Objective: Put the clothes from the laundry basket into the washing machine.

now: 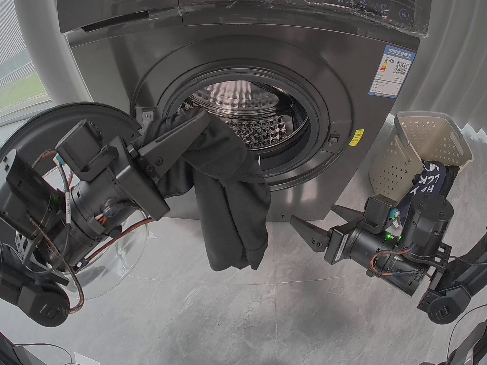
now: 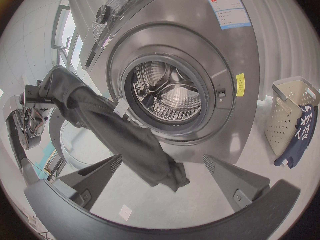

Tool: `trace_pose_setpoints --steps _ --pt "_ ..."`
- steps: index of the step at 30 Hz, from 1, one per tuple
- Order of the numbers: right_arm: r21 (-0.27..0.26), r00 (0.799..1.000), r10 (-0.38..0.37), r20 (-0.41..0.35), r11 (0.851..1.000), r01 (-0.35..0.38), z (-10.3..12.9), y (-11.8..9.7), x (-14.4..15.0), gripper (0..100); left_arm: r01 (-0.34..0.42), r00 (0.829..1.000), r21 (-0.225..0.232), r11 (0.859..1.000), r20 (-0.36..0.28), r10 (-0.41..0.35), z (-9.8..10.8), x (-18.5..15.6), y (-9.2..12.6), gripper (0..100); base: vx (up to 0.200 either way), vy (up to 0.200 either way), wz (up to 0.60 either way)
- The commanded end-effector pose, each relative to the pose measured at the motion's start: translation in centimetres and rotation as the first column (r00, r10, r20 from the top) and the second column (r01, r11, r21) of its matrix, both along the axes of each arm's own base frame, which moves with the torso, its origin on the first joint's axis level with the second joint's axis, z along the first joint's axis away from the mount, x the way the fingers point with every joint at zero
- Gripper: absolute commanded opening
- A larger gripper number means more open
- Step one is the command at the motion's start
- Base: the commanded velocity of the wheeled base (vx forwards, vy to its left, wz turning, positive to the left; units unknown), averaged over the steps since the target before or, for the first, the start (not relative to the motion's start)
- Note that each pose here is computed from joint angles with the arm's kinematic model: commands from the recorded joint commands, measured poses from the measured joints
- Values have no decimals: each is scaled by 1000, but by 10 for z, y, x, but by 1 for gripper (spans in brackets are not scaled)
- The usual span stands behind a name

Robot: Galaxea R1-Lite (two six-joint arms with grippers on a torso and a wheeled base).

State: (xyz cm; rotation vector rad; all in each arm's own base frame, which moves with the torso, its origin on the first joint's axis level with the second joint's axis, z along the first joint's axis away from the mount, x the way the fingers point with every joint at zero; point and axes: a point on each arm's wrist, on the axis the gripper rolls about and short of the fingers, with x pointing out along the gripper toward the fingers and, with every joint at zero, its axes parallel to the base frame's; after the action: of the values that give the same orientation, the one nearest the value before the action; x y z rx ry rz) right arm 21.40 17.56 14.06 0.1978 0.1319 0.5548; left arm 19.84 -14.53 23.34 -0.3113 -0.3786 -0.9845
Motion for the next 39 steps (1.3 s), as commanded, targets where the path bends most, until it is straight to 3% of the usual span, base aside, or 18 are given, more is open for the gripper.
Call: trace_pose_setpoints --steps 1,12,21,28,34,39 --pt "-27 1000 -18 -1 999 18 -13 2 11 100 3 1000 -5 1000 4 -3 2 -1 0 0 0 0 0" --pt "-72 1000 14 10 997 -13 -40 21 38 100 2 1000 -7 1000 8 -2 3 -1 1 0 0 0 0" --pt "-105 995 96 -6 990 -96 -64 37 60 100 10 1000 -8 1000 10 -10 3 -3 -1 0 0 0 0" --pt "-89 993 118 31 989 -115 -67 54 79 100 12 1000 -7 1000 8 -12 3 -3 -1 0 0 0 0" --pt "-98 988 155 13 983 -153 -78 63 76 100 12 1000 -6 1000 7 -12 2 -3 -1 0 0 0 0" --pt "-74 984 170 54 983 -166 -81 73 78 100 12 1000 -4 1000 3 -12 1 -3 -1 0 0 0 0"
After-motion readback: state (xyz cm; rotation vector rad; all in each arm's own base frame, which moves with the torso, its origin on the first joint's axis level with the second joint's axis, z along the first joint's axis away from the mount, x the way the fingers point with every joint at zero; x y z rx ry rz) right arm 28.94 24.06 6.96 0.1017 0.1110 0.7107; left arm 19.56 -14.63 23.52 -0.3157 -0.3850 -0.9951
